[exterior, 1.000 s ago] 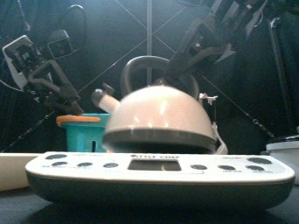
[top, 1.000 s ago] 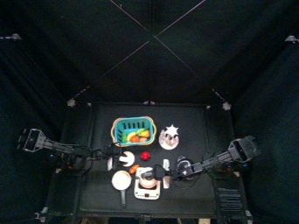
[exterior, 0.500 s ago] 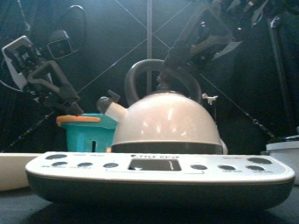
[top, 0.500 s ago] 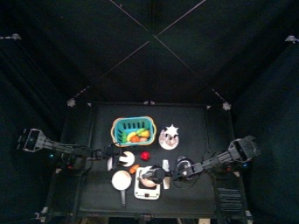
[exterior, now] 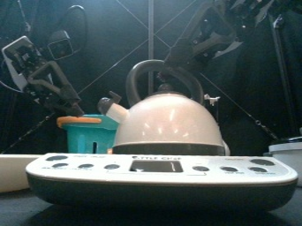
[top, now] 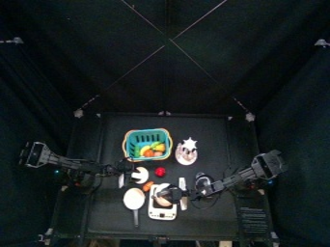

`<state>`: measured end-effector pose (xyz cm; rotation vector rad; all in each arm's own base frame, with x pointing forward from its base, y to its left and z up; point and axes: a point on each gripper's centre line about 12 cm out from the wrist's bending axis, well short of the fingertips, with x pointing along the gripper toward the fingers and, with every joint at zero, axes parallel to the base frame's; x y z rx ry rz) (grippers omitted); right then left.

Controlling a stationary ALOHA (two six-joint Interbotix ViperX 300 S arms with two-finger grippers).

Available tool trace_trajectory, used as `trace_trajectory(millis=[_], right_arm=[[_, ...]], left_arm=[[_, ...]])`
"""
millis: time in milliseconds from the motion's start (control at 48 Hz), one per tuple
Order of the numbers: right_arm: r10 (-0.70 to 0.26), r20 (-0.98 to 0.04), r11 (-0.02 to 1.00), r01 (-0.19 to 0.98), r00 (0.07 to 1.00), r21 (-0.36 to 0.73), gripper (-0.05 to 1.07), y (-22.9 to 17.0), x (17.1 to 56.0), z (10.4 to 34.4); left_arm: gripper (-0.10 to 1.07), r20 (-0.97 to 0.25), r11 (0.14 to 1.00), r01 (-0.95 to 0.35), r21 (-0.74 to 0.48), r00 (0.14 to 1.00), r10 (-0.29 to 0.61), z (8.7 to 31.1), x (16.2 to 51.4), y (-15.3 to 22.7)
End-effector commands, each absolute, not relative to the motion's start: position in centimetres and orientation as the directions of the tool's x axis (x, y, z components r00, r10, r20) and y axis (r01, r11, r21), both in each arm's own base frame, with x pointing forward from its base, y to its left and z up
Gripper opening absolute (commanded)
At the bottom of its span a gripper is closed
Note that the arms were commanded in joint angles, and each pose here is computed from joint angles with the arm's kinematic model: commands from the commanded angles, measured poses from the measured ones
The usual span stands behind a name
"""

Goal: Grab kettle handle and place onto stove

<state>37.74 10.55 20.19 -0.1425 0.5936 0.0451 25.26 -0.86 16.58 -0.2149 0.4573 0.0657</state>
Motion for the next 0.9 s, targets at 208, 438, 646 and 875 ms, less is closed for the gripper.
trace_trajectory(millis=[208,438,646,875], right_arm=[[0.006,-0.529,0.990,-0.078,0.849,-0.113,0.75,10.7,38.7,21.5],[0.008,-0.521,0.991,-0.078,0.854,-0.112,0.70,10.8,38.9,21.9],[0.000,-0.524,0.993,-0.061,0.852,-0.100,0.73,10.6,38.9,21.9],[-0.002,-0.505,0.994,-0.052,0.863,-0.092,0.84,10.4,38.6,22.9]], left_arm=[[0.84,-0.435,0.975,-0.110,-0.192,0.900,0.015,16.9,25.5,-0.9],[0.84,-0.434,0.973,-0.114,-0.198,0.901,0.017,16.9,25.5,-0.8],[0.84,-0.436,0.974,-0.115,-0.198,0.900,0.018,16.9,25.5,-0.8],[0.84,-0.434,0.973,-0.115,-0.199,0.901,0.018,16.9,25.5,-0.8]])
